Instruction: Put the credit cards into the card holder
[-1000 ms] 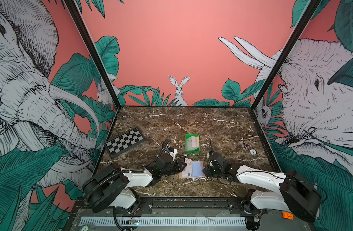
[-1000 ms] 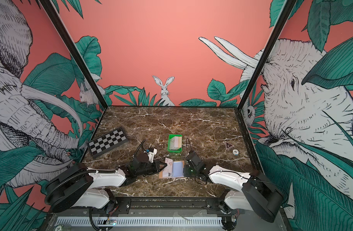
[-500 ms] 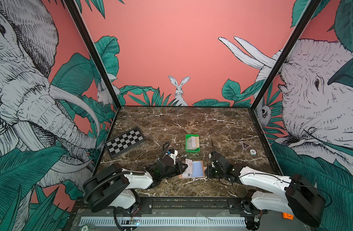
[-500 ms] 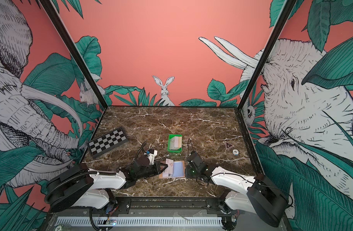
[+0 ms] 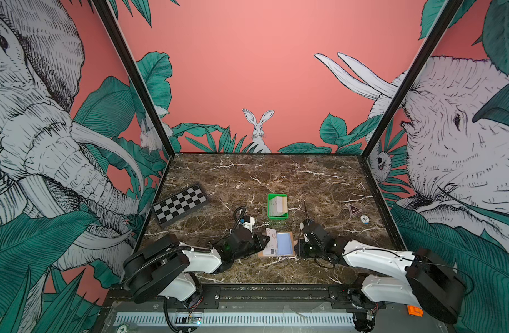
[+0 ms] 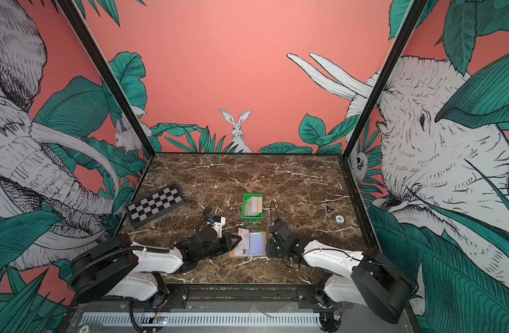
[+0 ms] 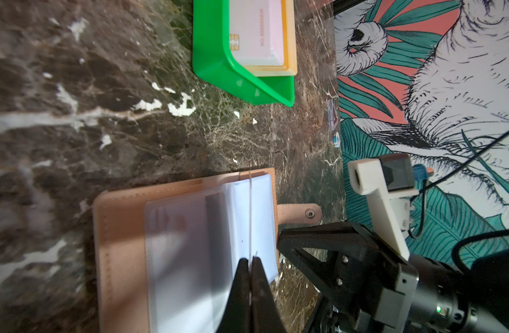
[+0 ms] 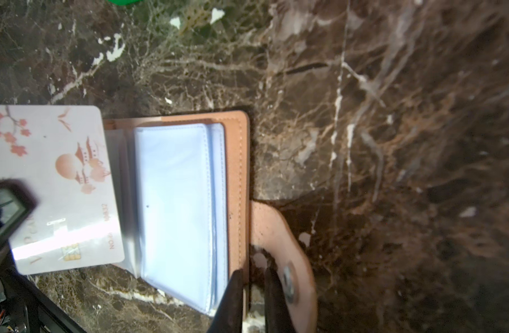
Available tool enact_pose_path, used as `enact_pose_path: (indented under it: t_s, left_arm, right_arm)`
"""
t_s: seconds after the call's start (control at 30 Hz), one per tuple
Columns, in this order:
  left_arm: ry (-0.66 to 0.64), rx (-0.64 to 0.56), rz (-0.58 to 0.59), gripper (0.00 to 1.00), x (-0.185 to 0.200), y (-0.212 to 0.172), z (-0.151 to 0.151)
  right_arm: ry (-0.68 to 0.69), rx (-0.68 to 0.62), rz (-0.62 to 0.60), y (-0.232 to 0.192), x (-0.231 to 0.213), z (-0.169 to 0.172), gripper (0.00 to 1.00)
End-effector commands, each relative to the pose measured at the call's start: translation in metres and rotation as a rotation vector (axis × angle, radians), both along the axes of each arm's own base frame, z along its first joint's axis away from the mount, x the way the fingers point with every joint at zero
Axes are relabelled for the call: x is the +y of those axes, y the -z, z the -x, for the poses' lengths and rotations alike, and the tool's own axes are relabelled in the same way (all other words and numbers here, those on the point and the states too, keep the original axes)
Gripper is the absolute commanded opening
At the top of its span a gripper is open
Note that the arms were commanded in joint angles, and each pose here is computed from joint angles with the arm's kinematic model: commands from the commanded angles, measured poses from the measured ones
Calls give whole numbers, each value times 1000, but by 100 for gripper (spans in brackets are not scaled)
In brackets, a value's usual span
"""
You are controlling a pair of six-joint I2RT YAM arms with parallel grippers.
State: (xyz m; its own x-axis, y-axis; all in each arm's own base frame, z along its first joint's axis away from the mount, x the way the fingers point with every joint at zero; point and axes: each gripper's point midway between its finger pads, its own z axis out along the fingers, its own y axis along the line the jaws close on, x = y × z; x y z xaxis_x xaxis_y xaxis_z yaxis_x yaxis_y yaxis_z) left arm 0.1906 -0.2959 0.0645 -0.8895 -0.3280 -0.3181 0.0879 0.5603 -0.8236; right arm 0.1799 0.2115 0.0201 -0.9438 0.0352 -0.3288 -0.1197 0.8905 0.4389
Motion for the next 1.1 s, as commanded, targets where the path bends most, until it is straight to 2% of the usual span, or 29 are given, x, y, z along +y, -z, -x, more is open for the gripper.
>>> enact_pose_path:
  t_s: [0.0,0.3,1.07]
  left_arm:
    - [-27,5,-15,1,8,2,2]
    - [-20,32,-6,0,5,6,6]
    - [-18,69,12,0,-6,23,9]
  right_arm:
    - [-9,10,13,7,-2,3,15]
    - [-4,18,28,12,-5,4,11]
    - [-10,20,39,13,-7,6,10]
